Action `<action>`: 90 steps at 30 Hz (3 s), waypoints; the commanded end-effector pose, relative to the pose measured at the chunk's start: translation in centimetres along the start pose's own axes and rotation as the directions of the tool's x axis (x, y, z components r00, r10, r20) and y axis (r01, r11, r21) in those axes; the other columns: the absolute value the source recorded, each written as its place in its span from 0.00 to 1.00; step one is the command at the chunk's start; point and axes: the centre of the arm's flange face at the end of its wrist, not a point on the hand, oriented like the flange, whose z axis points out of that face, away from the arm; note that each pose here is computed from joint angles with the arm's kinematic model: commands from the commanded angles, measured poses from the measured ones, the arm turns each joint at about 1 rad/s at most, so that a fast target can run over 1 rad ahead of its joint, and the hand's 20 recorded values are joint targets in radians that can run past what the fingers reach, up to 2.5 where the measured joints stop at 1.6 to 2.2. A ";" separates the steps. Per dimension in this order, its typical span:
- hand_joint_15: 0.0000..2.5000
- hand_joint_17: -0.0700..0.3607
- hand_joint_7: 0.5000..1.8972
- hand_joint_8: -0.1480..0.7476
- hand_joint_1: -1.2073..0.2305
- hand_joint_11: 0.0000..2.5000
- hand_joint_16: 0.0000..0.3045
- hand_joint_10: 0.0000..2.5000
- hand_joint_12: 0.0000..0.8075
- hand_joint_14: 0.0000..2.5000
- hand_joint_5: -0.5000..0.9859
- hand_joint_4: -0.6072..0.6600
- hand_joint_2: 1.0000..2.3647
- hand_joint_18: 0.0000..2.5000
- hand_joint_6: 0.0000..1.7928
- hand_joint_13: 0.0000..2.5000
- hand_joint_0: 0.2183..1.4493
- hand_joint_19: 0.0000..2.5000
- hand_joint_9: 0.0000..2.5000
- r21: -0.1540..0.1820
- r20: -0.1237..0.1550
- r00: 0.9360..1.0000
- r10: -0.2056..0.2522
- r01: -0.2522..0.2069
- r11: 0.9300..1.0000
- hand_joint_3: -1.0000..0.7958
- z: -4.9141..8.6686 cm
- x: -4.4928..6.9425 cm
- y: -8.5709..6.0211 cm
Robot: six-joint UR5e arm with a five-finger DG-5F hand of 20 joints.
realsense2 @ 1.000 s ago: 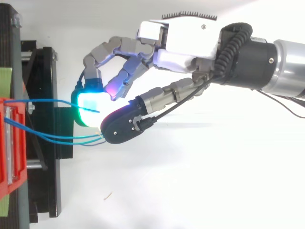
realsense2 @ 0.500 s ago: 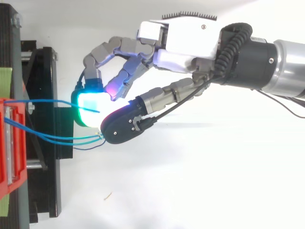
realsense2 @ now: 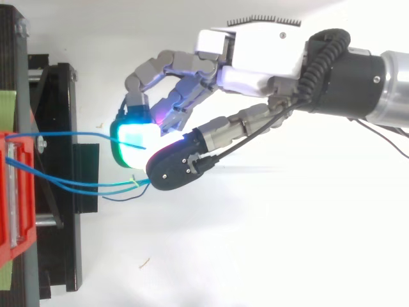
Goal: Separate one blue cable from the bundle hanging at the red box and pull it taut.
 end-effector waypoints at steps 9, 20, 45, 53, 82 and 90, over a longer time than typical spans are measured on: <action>0.26 0.37 0.47 0.43 0.34 0.34 0.13 0.01 0.42 0.01 0.22 0.38 0.02 0.28 0.51 0.32 0.31 0.22 0.32 0.056 0.102 0.995 -0.018 0.013 0.998 0.54 -4.3 0.4 -0.9; 0.25 0.37 0.47 0.43 0.34 0.33 0.13 0.01 0.42 0.01 0.22 0.38 0.02 0.28 0.51 0.32 0.31 0.22 0.32 0.021 0.124 0.992 -0.006 0.003 1.000 0.54 -4.3 3.1 -0.8; 0.25 0.37 0.47 0.43 0.34 0.34 0.13 0.01 0.42 0.01 0.22 0.38 0.02 0.28 0.51 0.32 0.31 0.22 0.32 -0.026 0.135 0.991 0.013 -0.010 1.000 0.54 -5.6 7.1 -3.6; 0.25 0.37 0.47 0.43 0.33 0.33 0.13 0.01 0.43 0.01 0.22 0.39 0.02 0.28 0.51 0.32 0.31 0.21 0.32 -0.031 0.134 0.991 -0.025 0.030 0.999 0.54 -5.4 6.8 -3.6; 0.26 0.41 0.44 0.46 0.35 0.33 0.16 0.01 0.46 0.01 0.24 0.44 0.01 0.30 0.51 0.33 0.29 0.22 0.35 -0.034 0.142 0.989 -0.052 0.058 0.998 0.51 -5.4 6.7 -3.5; 0.25 0.45 0.52 0.49 0.41 0.32 0.18 0.01 0.50 0.01 0.24 0.54 0.01 0.28 0.50 0.32 0.29 0.23 0.34 -0.034 0.142 0.989 -0.052 0.058 0.998 0.47 -5.4 6.7 -3.4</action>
